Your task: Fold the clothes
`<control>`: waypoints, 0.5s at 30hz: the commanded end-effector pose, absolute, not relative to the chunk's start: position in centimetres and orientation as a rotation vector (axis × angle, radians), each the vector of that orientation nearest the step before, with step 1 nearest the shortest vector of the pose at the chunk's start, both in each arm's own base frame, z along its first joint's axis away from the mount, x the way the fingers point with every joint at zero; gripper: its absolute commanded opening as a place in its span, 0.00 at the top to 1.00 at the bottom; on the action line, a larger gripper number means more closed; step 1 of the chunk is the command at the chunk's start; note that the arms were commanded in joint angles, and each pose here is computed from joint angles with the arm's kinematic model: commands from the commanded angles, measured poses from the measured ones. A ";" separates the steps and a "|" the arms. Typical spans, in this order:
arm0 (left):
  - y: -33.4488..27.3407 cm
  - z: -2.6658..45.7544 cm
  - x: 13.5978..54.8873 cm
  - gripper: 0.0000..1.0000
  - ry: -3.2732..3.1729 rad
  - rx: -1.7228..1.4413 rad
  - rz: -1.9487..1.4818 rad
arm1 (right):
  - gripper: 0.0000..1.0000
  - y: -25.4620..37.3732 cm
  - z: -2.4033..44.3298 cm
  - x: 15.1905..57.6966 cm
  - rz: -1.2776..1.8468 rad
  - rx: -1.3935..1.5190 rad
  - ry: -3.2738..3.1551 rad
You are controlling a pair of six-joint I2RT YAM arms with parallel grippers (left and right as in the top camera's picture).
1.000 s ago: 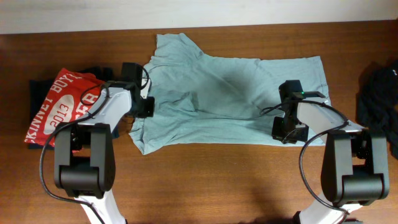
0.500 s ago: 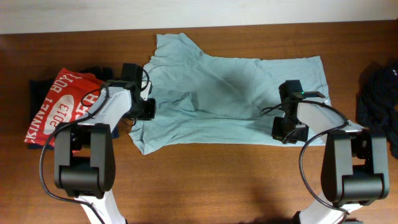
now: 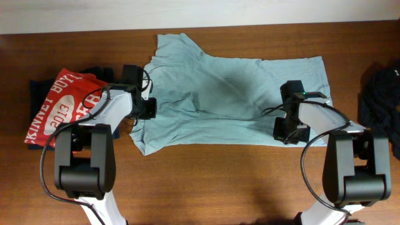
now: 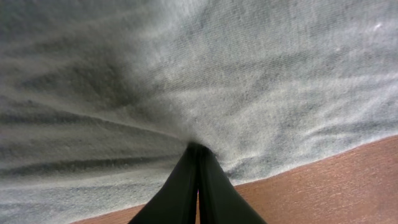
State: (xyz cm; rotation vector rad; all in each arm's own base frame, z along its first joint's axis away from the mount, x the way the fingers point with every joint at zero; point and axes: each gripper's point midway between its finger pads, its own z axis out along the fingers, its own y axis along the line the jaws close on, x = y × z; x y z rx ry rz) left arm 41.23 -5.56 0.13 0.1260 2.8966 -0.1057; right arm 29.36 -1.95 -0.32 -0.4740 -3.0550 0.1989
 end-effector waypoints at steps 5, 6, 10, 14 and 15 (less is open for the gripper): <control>-5.6 0.6 41.0 0.99 2.886 0.125 -0.117 | 0.94 -2.8 -1.9 28.0 0.280 -0.478 -2.994; -5.6 0.6 41.1 0.99 2.884 0.125 -0.117 | 0.94 -2.8 -1.9 28.0 0.280 -0.478 -2.994; -5.3 0.9 41.5 0.99 2.871 0.118 -0.102 | 0.94 -2.9 -1.9 28.0 0.285 -0.478 -2.995; -4.8 1.9 42.0 1.00 2.859 0.097 -0.100 | 0.94 -2.9 -1.9 28.0 0.285 -0.478 -2.995; -4.6 2.3 42.1 1.00 2.854 0.091 -0.099 | 0.94 -2.9 -1.9 28.0 0.285 -0.478 -2.995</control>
